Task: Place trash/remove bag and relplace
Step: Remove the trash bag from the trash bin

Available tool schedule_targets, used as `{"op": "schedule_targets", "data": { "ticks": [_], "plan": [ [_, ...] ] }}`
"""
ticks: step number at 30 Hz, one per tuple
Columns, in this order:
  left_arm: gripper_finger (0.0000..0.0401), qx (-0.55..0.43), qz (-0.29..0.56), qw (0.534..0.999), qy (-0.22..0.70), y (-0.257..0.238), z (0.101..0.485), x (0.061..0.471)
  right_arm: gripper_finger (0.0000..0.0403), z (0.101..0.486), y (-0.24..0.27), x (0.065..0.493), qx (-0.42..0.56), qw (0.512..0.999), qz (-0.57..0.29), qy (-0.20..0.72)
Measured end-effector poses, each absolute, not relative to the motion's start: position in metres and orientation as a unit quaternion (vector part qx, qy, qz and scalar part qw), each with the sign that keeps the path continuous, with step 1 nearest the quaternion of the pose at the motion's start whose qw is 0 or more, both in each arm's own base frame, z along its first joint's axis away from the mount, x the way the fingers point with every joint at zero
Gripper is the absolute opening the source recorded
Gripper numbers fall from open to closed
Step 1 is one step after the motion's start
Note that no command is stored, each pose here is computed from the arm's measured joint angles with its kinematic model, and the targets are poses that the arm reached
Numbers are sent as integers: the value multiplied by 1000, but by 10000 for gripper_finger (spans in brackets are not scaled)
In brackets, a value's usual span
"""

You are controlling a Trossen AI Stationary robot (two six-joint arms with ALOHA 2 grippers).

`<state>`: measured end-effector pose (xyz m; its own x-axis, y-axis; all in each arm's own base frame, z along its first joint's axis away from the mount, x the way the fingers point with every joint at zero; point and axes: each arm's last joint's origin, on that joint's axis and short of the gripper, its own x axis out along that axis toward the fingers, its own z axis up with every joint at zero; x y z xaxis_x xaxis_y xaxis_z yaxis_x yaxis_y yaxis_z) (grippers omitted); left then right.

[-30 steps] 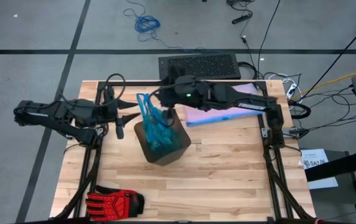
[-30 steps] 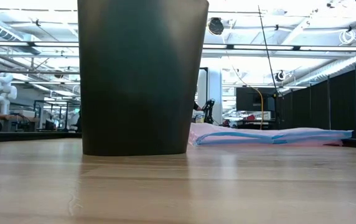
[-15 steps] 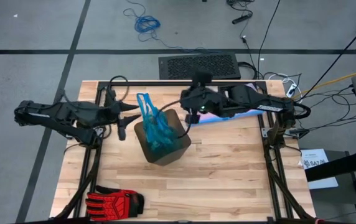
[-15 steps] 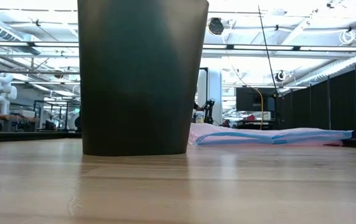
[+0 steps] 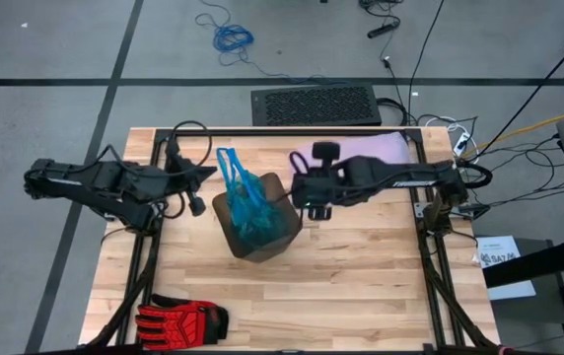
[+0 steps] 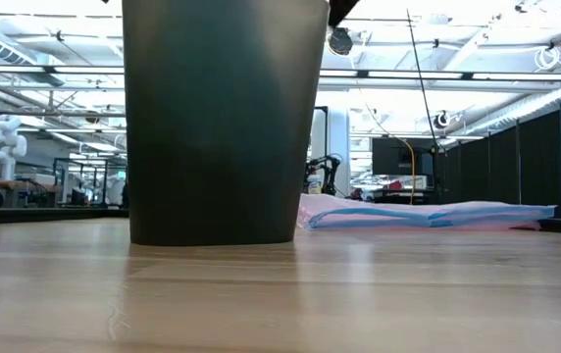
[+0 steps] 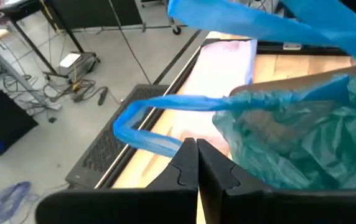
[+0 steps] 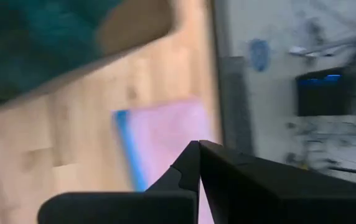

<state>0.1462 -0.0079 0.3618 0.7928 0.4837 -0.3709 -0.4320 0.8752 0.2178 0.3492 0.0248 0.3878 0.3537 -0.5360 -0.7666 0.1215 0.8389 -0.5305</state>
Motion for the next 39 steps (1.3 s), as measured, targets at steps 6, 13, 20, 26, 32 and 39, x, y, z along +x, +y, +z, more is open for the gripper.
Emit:
{"op": "schedule_targets", "data": {
  "ticks": [6, 13, 20, 26, 32, 39],
  "plan": [
    [1, 43, 232, 952, 198, -6, 352, 134, 0, 351, 26, 340, -149, 837, -127, 511],
    [1, 3, 201, 966, 160, -6, 337, 120, 0, 341, 22, 296, -78, 916, -100, 380],
    [0, -17, 199, 971, 132, -5, 342, 115, 0, 349, 18, 301, -13, 967, -13, 254],
    [5, -3, 207, 969, 132, -5, 342, 117, 37, 339, 15, 319, 13, 969, 38, 243],
    [48, 9, 202, 971, 127, -5, 344, 118, 123, 333, 15, 334, 49, 972, 49, 222],
    [98, 8, 193, 973, 129, -5, 344, 118, 244, 325, 22, 357, 148, 973, 43, 174]
  ]
}}
